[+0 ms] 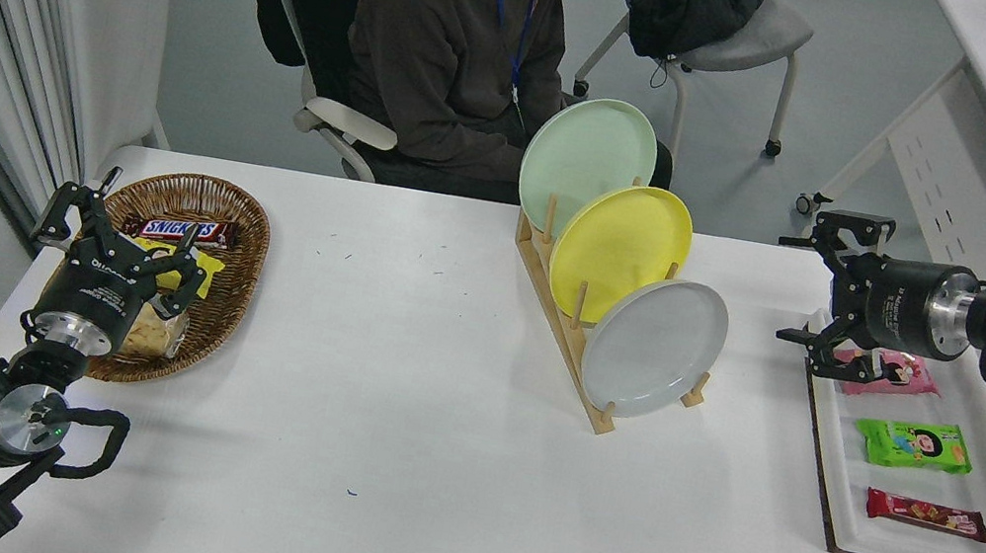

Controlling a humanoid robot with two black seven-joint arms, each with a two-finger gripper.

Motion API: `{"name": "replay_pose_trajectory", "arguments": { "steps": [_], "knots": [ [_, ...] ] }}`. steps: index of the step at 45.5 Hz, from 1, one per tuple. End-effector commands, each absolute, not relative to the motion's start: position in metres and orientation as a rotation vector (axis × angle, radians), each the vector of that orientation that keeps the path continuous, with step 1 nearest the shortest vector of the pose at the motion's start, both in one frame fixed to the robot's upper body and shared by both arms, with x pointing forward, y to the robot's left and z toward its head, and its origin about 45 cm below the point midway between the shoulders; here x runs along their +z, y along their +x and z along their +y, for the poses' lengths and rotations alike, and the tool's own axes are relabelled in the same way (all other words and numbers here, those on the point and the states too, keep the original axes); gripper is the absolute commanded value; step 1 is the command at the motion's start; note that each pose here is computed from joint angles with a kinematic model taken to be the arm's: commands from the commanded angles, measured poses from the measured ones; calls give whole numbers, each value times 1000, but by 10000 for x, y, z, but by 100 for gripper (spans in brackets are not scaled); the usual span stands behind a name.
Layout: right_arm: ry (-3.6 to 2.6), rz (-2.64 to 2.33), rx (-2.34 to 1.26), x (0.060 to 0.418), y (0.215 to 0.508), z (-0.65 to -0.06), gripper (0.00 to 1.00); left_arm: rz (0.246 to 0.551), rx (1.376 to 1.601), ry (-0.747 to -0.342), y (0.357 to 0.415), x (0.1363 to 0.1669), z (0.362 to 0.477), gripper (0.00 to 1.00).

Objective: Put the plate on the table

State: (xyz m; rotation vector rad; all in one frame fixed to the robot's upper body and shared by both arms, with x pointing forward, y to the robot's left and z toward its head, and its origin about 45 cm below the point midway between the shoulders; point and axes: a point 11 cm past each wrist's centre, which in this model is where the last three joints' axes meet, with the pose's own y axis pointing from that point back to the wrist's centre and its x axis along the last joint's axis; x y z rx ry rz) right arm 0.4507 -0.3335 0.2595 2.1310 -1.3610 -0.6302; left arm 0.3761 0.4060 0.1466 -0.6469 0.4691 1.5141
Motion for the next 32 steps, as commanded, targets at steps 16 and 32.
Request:
{"name": "replay_pose_trajectory", "arguments": {
  "steps": [16, 32],
  "knots": [
    [2092, -1418, -773, 2465, 4662, -3092, 99, 469, 1514, -647, 3761, 1466, 4060, 98],
    [2127, -1328, -831, 2345, 4621, -2822, 99, 469, 1514, -647, 3761, 1466, 4060, 98]
  ]
}}
